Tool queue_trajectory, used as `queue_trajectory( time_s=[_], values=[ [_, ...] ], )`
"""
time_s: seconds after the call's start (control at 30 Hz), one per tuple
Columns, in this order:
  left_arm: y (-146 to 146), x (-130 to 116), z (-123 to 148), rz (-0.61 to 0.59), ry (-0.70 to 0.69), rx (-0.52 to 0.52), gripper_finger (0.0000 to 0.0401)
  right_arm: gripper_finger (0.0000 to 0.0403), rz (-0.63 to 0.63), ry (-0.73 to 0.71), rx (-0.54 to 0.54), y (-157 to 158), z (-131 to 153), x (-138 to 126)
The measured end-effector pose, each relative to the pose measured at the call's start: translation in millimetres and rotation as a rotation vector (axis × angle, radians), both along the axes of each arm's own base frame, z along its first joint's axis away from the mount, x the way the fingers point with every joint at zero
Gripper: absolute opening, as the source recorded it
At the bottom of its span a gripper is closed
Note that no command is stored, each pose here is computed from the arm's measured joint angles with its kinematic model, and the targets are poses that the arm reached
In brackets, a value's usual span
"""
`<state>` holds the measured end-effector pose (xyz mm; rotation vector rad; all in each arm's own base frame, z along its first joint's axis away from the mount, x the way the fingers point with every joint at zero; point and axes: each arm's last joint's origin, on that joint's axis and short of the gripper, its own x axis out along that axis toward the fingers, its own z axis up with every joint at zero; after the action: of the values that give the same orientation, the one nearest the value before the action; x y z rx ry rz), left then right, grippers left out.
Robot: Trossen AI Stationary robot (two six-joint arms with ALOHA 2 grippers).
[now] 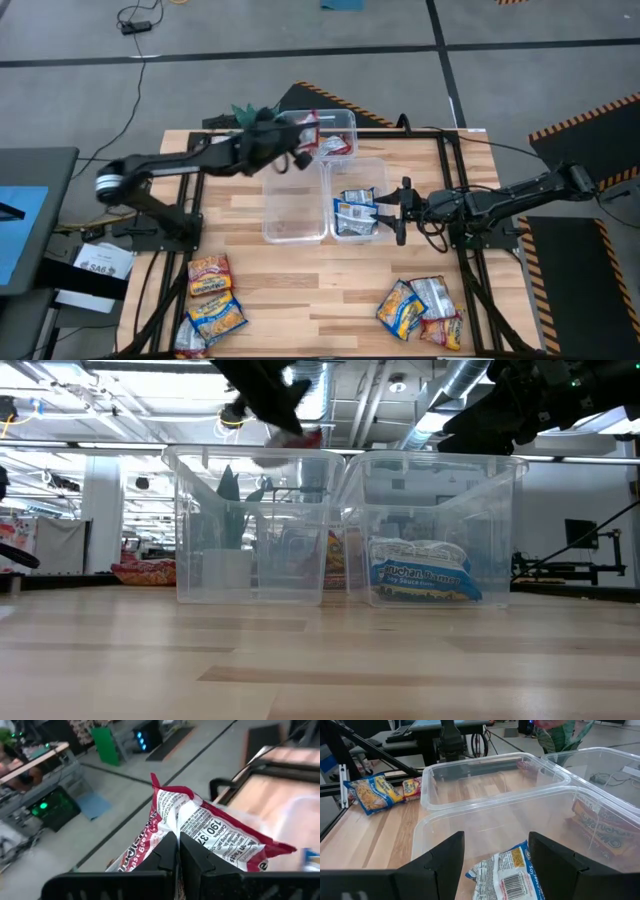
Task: Sort Maruchan noodles
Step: Put the red noodle pack into the top transparent bin, then put the blue noodle pack into the bottom right transparent bin
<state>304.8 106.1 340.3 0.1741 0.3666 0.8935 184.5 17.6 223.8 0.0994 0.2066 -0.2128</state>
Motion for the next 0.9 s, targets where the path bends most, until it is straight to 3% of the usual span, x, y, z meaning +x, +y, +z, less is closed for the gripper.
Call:
queue_trajectory(
  time_s=[0.2,0.4,0.67,0.9],
  values=[
    [37,33,-25,0.108,0.093,-0.001,0.0002,0.0244,0.0,0.0,-0.001,0,0,0],
    [50,42,-32,0.141,0.1,-0.034,0.004,0.0244,0.0,0.001,-0.001,0,0,0],
    [44,37,-9,0.139,0.13,-0.059,0.0119,0.0244,0.0,0.0,0.0,0,0,0],
    [3,11,22,0.063,0.127,-0.143,0.0137,0.0244,0.0,0.009,-0.001,0,-1,0]
  ],
)
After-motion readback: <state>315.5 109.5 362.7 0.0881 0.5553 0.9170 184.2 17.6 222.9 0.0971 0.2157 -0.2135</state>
